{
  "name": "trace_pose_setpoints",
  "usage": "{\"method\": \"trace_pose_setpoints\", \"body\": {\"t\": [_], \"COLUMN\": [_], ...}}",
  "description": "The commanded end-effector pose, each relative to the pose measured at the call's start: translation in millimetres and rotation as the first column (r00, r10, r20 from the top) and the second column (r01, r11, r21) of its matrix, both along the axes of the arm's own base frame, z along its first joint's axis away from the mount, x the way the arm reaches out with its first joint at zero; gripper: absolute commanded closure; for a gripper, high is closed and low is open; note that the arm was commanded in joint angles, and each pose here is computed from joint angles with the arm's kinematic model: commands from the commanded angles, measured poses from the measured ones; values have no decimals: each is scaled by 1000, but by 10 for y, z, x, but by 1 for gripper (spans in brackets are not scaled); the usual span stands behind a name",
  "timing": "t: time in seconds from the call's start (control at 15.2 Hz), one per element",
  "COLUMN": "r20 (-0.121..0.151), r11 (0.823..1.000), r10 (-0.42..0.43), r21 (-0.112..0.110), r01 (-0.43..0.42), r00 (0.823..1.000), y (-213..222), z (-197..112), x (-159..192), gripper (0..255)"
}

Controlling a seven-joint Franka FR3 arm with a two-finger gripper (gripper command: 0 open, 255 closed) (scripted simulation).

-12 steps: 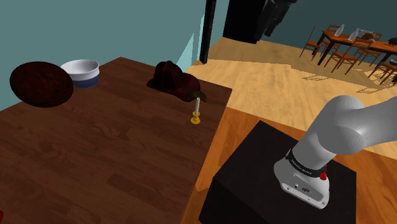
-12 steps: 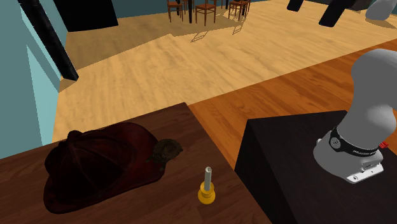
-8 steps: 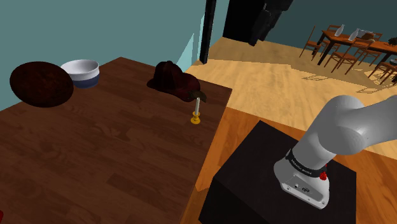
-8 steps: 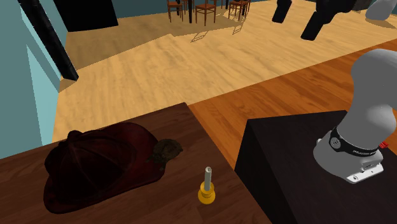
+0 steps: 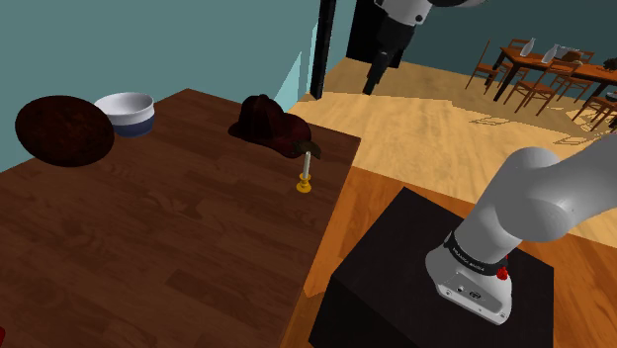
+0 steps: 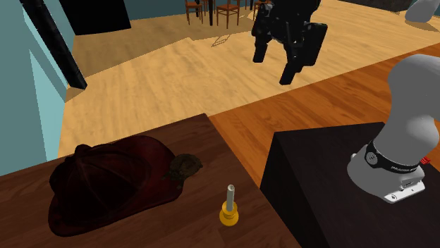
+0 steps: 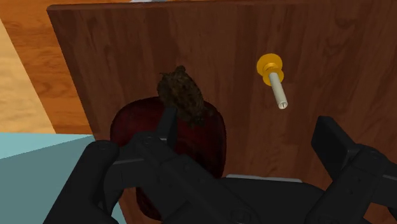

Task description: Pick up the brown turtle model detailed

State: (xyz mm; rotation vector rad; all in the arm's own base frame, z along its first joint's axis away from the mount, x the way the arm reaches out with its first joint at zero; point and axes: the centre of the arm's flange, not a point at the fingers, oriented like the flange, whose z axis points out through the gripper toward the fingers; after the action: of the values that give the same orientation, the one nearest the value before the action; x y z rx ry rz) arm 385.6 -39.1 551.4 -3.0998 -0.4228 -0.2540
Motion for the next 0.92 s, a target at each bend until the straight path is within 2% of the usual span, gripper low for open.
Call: {"method": "trace_pose_setpoints", "body": {"t": [0.0,0.4,0.59,0.86], "r20": [-3,-19,-28,-40], "r11": [998,975,953,914], "r10": [58,221,301,403], "r21": [-6,-20,-25,-31], "r01": [-58,-222,-301,-405], "r00": [998,975,953,914], "y": [-36,-142,-165,-163], "z": [-162,-749,-1045,-1443], "x": [205,753,1029,1395], "gripper": [0,0,0,0]}}
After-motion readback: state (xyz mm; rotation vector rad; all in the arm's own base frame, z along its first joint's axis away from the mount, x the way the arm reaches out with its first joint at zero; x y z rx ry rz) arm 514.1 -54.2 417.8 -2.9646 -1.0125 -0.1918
